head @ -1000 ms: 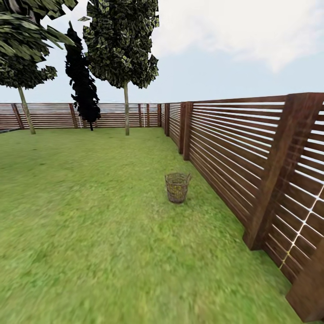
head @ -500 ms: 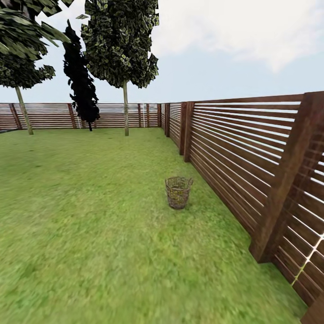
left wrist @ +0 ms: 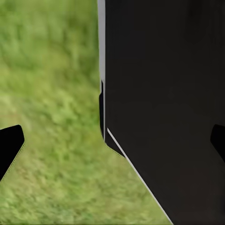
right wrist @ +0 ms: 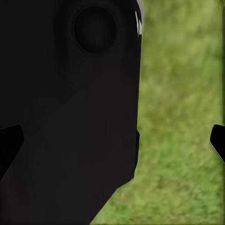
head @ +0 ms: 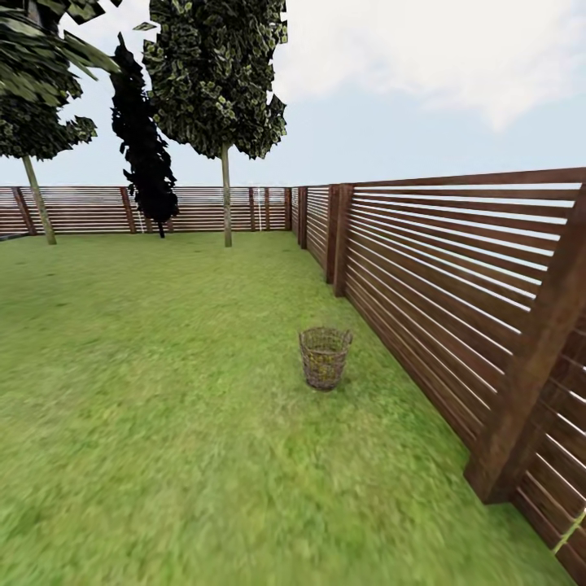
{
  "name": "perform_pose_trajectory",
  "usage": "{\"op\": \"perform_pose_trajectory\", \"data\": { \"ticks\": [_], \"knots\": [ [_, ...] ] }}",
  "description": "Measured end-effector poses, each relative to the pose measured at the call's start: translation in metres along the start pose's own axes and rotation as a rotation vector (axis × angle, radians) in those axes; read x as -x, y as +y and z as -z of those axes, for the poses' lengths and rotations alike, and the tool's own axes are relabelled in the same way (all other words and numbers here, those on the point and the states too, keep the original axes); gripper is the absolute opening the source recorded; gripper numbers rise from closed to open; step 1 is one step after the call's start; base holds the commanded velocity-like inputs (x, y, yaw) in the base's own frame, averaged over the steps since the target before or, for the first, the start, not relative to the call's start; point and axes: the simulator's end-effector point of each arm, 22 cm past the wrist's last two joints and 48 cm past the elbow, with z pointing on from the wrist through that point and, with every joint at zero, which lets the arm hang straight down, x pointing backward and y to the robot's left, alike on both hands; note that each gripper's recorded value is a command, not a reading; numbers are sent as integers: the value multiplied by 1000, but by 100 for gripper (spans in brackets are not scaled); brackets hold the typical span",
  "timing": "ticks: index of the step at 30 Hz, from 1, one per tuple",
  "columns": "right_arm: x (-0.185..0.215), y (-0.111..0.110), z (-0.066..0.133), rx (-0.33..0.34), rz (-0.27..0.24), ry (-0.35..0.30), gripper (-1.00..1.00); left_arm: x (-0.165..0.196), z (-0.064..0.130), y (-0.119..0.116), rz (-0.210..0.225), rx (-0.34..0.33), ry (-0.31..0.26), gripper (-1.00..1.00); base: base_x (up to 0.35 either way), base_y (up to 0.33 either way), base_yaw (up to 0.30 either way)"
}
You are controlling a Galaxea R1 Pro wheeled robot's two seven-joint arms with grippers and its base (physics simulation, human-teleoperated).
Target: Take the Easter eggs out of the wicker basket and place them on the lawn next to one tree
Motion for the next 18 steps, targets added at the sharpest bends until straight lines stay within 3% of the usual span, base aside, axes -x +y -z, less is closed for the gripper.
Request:
{"op": "perform_pose_trajectory", "data": {
  "ticks": [5,18],
  "knots": [
    [0,0,0,0,0,0,100,0,0,0,0,0,0,100,345,0,88],
    [0,0,0,0,-1,-1,100,0,0,0,0,1,0,100,345,0,250]
  ]
}}
